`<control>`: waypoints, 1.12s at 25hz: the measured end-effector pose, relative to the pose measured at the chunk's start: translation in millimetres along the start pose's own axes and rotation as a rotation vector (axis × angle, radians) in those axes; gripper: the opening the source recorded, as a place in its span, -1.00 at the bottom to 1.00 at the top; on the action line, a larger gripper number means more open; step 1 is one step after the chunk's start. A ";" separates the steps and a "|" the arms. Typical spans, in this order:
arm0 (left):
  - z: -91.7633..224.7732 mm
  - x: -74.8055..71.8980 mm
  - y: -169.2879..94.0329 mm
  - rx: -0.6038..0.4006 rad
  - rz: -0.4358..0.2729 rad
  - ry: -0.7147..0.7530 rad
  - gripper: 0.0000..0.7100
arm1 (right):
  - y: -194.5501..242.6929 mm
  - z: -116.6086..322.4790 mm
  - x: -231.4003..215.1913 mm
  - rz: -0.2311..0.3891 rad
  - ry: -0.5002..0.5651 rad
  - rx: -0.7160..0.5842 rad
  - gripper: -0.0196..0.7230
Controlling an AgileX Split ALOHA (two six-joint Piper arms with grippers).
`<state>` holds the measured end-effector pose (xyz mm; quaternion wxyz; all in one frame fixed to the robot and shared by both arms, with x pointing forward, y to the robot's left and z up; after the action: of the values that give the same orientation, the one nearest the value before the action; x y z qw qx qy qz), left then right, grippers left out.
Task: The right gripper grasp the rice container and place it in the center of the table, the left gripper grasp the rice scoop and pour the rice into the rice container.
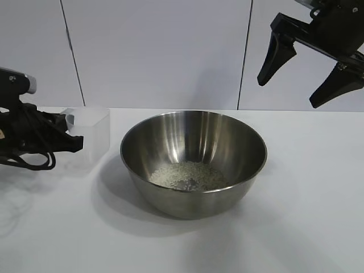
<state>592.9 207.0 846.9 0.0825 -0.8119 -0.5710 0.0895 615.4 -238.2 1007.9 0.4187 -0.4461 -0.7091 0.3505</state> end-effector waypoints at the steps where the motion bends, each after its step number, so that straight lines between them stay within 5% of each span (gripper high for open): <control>1: 2.5 -0.1 1.4 0.005 0.003 0.001 -0.98 | 0.0 -0.1 0.0 0.000 0.000 -0.001 0.83; 10: 13.8 -2.2 3.1 0.037 0.023 0.001 -0.89 | 0.0 -1.6 -0.6 0.005 0.000 -0.013 0.83; 20: 25.4 -6.0 -5.8 0.082 0.046 0.003 0.26 | 0.0 -2.8 -1.1 0.009 0.000 -0.024 0.83; 28: 40.9 -9.6 -36.7 0.174 0.044 -0.010 0.43 | 0.0 -2.8 -1.1 0.009 0.000 -0.024 0.83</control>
<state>546.4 211.5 816.3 0.1476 -0.8137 -0.5433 0.1447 618.2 -238.8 1008.8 0.4119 -0.4541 -0.7112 0.3440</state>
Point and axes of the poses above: a point on each arm's last joint axis where the gripper is mounted, y pointing out along that axis toward the gripper, x along the wrist's bending axis when the last joint is at zero, z = x × y, the point moved 3 cm from there along y, pointing out along that axis toward the gripper, and after that the axes turned 10 degrees about -y, right-handed, at the moved point
